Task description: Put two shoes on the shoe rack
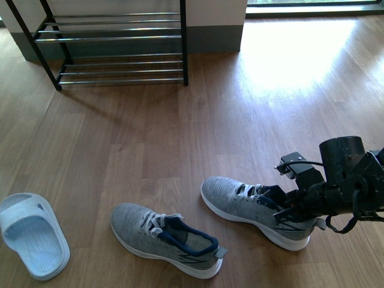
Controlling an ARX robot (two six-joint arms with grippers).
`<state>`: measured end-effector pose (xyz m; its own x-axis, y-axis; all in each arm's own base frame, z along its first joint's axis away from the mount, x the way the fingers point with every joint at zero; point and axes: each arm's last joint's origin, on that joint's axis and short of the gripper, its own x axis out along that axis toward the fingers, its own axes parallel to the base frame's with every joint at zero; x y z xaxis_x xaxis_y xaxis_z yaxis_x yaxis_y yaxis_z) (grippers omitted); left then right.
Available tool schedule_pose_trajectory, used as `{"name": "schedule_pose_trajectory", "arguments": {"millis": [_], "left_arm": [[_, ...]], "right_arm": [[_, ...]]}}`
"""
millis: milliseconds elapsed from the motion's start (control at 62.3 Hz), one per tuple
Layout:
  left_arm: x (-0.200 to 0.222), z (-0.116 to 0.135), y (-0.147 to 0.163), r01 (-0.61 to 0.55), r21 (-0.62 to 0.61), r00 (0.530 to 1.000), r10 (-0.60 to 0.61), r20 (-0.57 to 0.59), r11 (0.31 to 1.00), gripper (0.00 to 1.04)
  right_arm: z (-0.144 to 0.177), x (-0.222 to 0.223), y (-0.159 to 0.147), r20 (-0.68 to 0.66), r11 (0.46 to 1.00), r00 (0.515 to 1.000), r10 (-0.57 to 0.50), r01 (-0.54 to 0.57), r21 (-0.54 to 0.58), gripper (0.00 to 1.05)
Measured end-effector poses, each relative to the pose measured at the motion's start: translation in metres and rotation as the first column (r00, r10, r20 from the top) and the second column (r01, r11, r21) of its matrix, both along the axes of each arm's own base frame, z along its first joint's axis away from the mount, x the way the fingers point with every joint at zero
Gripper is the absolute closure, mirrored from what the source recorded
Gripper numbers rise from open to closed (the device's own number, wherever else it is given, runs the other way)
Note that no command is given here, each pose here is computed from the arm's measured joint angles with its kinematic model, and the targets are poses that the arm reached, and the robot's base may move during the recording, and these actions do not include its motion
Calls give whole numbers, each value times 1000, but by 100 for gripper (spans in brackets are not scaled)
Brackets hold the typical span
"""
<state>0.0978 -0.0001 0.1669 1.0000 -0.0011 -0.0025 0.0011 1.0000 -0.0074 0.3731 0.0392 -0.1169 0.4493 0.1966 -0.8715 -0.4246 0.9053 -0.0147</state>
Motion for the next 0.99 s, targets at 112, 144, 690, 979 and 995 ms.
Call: {"name": "schedule_pose_trajectory", "arguments": {"millis": [112, 144, 690, 979, 995], "left_arm": [[0, 0, 0, 0, 0, 1000, 0, 0, 1000, 9], [0, 0, 0, 0, 0, 1000, 0, 0, 1000, 9], [0, 0, 0, 0, 0, 1000, 0, 0, 1000, 9], [0, 0, 0, 0, 0, 1000, 0, 0, 1000, 9], [0, 0, 0, 0, 0, 1000, 0, 0, 1000, 9]], "right_arm": [[42, -8, 0, 97, 991, 988, -116, 110, 73, 103], [61, -10, -1, 135, 983, 976, -171, 159, 96, 103], [295, -156, -23, 298, 790, 810, -504, 294, 538, 103], [314, -174, -24, 357, 777, 778, -516, 250, 578, 103], [314, -174, -24, 357, 777, 778, -517, 251, 578, 103]]}}
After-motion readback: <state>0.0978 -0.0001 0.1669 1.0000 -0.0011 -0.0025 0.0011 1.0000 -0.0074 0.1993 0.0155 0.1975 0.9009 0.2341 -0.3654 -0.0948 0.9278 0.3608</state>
